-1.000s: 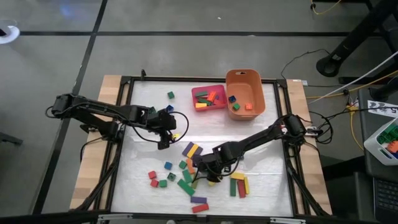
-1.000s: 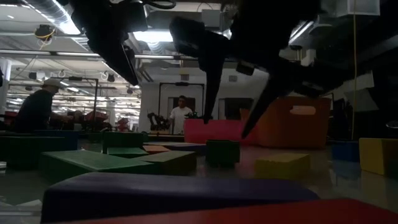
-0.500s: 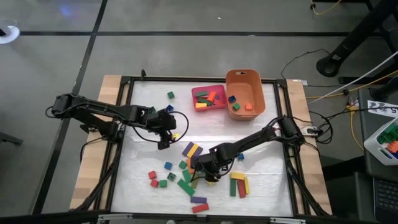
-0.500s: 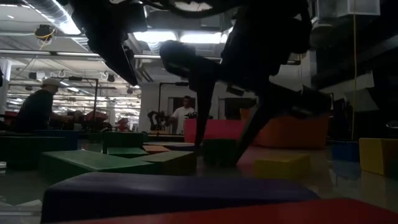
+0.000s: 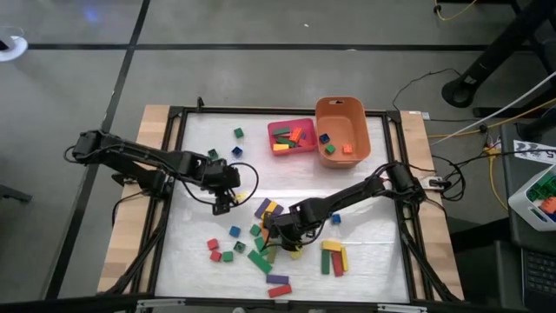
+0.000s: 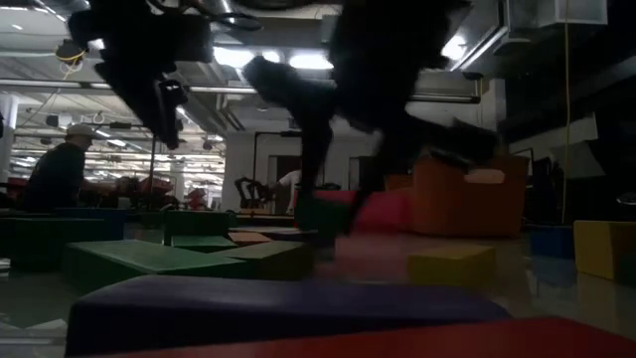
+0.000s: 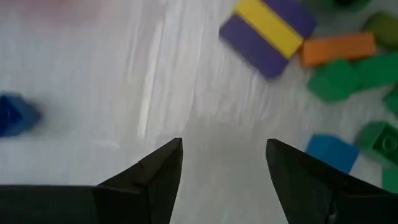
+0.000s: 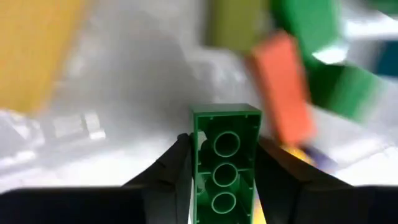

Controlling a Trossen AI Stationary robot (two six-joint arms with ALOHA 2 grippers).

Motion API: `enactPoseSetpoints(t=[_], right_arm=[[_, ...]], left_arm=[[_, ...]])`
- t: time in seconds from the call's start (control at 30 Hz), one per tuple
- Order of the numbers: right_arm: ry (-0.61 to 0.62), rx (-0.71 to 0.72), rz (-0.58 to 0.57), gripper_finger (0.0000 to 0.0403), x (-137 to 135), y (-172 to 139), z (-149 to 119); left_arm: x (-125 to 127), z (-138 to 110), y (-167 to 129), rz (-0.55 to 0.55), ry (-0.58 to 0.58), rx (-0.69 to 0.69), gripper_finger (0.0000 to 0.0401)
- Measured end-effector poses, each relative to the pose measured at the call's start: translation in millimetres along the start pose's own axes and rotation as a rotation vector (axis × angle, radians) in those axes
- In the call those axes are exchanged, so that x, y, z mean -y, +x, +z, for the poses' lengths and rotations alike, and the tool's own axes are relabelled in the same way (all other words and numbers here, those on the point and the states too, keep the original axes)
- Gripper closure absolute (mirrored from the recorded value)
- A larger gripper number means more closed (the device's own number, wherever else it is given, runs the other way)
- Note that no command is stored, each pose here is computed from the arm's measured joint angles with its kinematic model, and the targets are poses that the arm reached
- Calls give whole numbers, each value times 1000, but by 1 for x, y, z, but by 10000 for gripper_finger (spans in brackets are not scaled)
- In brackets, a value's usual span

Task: Sort blocks by size
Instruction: Put the large green game piece into the pink bin

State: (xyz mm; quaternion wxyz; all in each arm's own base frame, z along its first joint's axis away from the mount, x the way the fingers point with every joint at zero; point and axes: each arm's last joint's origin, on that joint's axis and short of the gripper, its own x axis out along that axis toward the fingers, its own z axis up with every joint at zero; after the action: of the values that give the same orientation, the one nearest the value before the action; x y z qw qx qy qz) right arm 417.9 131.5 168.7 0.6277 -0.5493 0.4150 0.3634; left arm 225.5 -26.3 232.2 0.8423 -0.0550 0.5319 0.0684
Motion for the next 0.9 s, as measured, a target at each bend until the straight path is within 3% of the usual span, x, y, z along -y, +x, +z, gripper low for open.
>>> enactPoseSetpoints(t=[0.2, 0.33, 0.63, 0.9], right_arm=[[15, -223, -89, 256, 24, -24, -14], [66, -365, -118, 260, 40, -35, -42], [257, -543, -105, 256, 63, -37, -149], [471, -492, -71, 254, 63, -40, -235]], left_arm=[[9, -10, -2, 2, -19, -72, 182], [17, -14, -3, -10, -26, -80, 182], [38, -24, -7, -42, -50, -91, 182], [60, -24, -11, -128, -46, -9, 182]])
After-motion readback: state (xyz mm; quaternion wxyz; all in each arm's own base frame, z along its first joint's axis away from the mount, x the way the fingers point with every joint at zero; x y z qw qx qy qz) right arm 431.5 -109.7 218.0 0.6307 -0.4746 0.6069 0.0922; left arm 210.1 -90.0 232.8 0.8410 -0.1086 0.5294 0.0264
